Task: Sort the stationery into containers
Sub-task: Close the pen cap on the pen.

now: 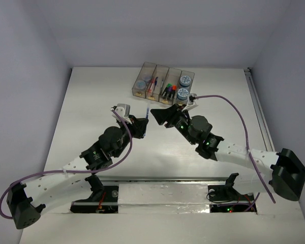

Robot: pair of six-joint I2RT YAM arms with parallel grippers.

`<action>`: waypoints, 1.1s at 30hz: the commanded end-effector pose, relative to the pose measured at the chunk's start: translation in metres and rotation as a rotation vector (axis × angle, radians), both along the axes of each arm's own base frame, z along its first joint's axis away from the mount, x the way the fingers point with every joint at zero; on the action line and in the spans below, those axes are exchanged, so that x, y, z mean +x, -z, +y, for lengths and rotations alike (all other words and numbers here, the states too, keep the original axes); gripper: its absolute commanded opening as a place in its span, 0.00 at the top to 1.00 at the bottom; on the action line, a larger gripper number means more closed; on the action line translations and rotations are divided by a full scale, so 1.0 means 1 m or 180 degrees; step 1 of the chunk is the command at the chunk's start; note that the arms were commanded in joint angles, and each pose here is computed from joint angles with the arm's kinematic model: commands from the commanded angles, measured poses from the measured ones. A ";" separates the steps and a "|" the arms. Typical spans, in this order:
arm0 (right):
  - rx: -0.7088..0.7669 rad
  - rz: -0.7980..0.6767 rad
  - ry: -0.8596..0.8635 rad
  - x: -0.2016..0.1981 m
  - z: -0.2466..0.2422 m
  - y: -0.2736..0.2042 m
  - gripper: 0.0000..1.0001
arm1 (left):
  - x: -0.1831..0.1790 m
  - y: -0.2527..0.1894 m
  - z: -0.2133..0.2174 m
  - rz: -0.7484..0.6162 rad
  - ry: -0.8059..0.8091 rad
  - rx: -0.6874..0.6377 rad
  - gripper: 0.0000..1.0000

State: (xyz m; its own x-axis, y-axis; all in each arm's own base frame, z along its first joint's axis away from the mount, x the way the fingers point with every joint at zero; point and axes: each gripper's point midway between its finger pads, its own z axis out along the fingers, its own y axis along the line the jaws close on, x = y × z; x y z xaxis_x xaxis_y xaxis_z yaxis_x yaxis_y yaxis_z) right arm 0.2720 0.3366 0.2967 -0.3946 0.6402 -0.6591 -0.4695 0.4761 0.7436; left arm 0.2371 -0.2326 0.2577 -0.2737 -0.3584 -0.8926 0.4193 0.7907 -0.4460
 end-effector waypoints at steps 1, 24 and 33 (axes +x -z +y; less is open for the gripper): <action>-0.0068 -0.0202 0.0237 0.003 -0.015 -0.030 0.38 | -0.001 -0.039 0.000 -0.0241 0.0039 -0.0284 1.00; -0.0596 -0.0114 0.0009 0.036 0.011 -0.030 0.31 | -0.013 -0.035 -0.008 -0.0252 0.0298 -0.0301 1.00; -0.0566 -0.0137 0.0031 0.036 0.010 -0.030 0.34 | -0.013 -0.034 -0.010 -0.0246 0.0313 -0.0293 1.00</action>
State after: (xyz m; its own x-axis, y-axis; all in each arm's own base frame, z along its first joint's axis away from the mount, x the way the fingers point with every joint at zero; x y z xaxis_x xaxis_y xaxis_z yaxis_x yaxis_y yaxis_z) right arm 0.3057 0.3460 0.2969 -0.4035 0.4729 -0.7833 -0.4569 0.6375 0.6203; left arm 0.2241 -0.2409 0.2700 -0.2872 -0.3657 -0.8853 0.4972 0.7330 -0.4641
